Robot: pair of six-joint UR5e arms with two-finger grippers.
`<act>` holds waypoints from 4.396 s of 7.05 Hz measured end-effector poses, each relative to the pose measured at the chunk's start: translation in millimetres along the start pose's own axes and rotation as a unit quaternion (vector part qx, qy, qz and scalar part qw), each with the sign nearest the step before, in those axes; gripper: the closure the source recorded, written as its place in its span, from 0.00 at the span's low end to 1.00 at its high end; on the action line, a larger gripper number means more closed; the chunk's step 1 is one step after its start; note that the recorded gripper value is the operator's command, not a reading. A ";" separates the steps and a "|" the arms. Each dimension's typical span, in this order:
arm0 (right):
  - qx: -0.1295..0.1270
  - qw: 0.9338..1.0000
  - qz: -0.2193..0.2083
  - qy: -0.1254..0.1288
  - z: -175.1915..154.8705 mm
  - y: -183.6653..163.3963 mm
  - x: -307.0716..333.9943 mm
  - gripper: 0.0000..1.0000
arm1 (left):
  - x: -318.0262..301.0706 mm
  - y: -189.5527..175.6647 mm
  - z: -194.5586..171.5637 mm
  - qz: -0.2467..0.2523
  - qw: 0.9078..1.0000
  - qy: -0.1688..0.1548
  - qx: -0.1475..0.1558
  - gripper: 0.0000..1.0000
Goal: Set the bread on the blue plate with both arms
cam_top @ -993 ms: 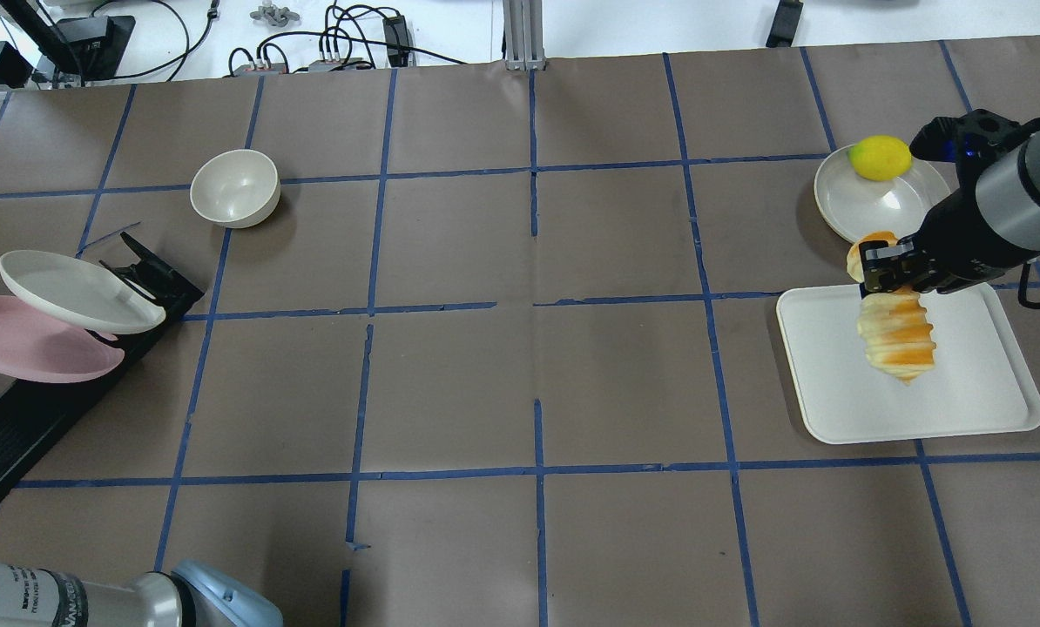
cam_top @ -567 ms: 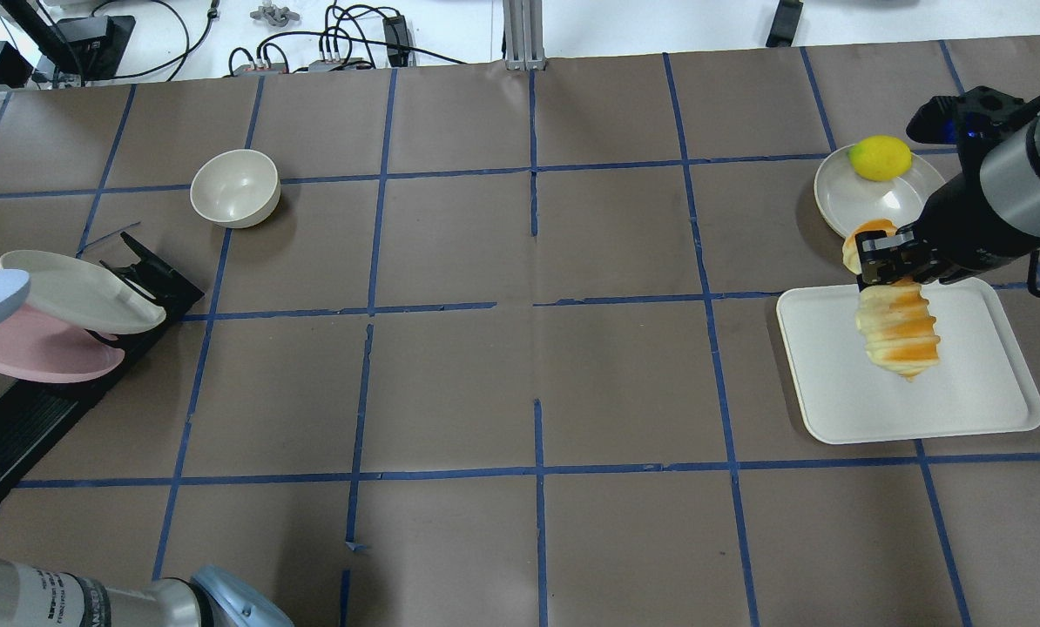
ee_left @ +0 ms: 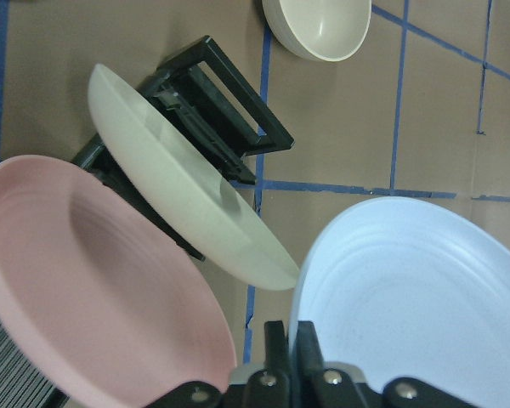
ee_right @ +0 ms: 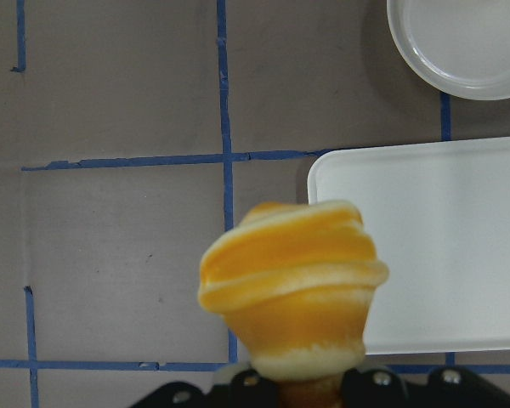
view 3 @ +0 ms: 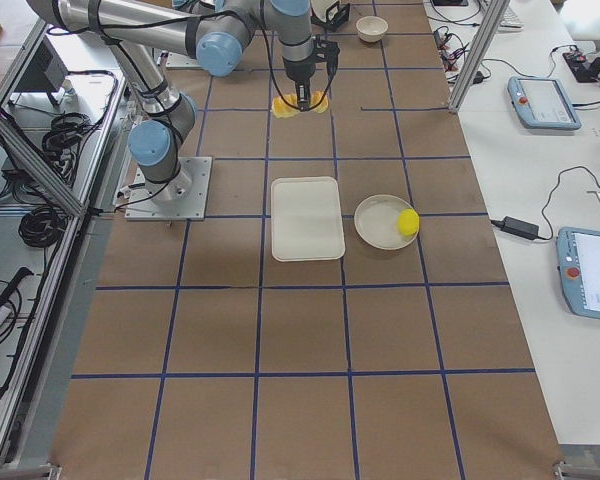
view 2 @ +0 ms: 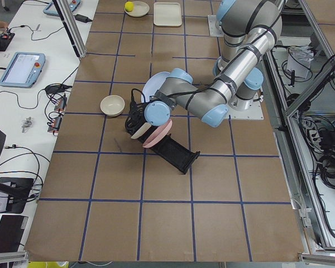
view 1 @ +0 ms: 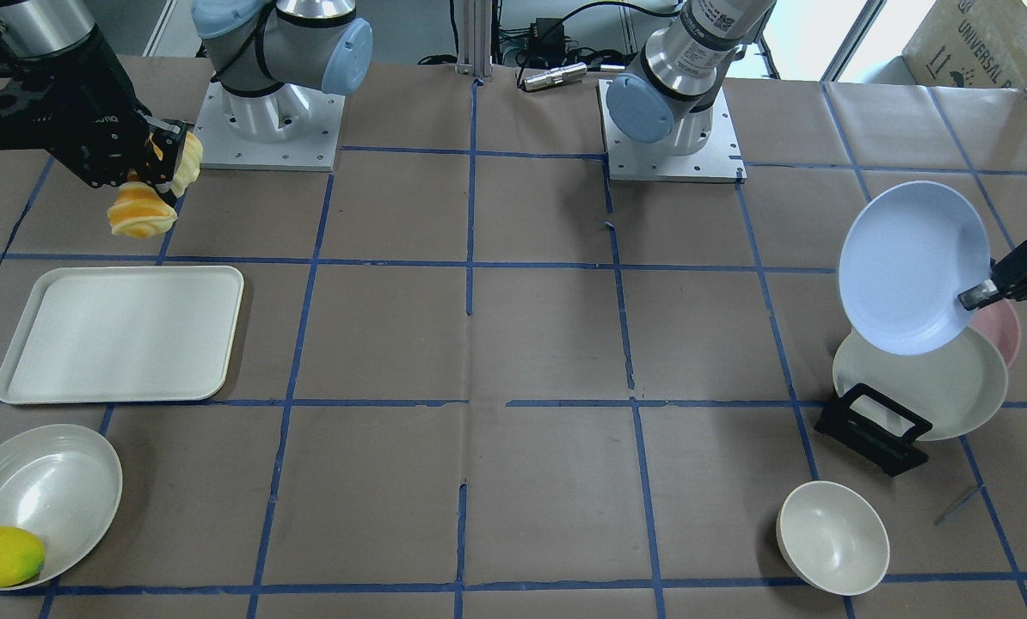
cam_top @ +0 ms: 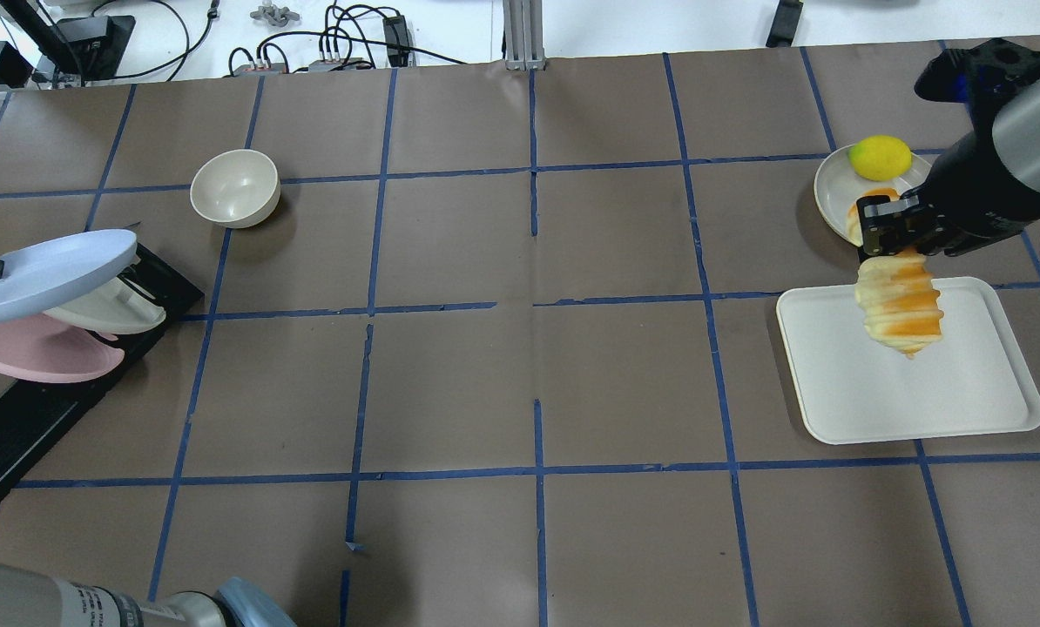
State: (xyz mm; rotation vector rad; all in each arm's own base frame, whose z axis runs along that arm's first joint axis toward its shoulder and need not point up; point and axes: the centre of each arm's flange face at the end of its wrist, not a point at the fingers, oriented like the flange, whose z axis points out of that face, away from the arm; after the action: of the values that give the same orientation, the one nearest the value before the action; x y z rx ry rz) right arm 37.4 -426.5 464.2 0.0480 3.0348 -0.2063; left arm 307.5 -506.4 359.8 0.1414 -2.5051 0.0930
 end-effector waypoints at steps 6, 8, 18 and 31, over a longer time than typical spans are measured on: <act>-0.043 0.999 0.009 0.021 -26.1 -47.4 -68.9 0.90 | 144.2 -57.1 170.0 -0.019 0.999 -0.030 0.007 0.98; -0.046 0.998 0.009 0.030 -16.7 -46.4 -84.1 0.90 | 205.8 -66.7 220.1 -0.018 0.999 0.001 0.044 0.98; -0.043 0.999 -0.003 0.033 43.2 -40.8 -99.8 0.88 | 299.6 -39.0 380.3 0.247 0.965 0.071 0.054 0.98; -0.013 0.999 0.042 0.031 110.2 -21.1 -196.4 0.88 | 275.3 -13.8 387.4 0.248 0.967 -0.037 0.042 0.00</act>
State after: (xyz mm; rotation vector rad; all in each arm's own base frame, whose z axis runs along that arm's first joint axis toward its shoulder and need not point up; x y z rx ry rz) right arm 242.6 -467.3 378.2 0.1830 3.0893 -0.1617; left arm -138.1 -580.8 211.4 -0.4603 -2.5555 0.4039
